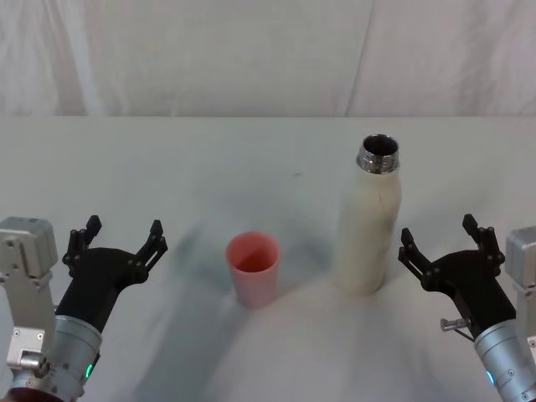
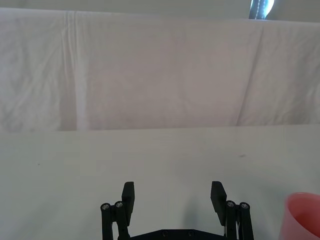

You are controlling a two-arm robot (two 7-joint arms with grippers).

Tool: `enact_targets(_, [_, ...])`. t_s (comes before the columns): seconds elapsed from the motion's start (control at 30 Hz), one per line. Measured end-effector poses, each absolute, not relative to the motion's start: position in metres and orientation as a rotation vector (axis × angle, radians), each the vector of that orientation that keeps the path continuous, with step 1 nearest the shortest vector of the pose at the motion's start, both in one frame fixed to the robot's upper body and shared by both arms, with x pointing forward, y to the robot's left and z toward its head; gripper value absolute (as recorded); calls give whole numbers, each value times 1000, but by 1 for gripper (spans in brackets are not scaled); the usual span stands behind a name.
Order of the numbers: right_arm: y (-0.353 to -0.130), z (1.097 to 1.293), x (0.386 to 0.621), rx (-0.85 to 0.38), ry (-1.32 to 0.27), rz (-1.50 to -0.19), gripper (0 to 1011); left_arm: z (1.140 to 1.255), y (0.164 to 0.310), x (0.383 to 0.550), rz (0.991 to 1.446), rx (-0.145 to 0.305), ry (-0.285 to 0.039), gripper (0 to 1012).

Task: Grasp the thermos with one hand and pour water into the cup lid.

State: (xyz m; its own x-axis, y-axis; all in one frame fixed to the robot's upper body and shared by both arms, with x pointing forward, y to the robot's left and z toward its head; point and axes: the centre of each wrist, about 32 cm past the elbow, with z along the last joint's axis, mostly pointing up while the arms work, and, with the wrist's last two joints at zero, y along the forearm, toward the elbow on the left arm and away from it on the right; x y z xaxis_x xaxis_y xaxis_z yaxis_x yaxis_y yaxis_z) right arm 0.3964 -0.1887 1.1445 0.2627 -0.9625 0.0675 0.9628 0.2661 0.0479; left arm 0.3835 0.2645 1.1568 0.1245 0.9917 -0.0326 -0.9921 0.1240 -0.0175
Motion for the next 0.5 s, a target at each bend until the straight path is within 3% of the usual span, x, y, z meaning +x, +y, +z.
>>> enact_targets(0.5, [-189, 1145, 396, -3, -89, -1302, 999, 1157, 265, 384, 1446, -38, 14, 1001])
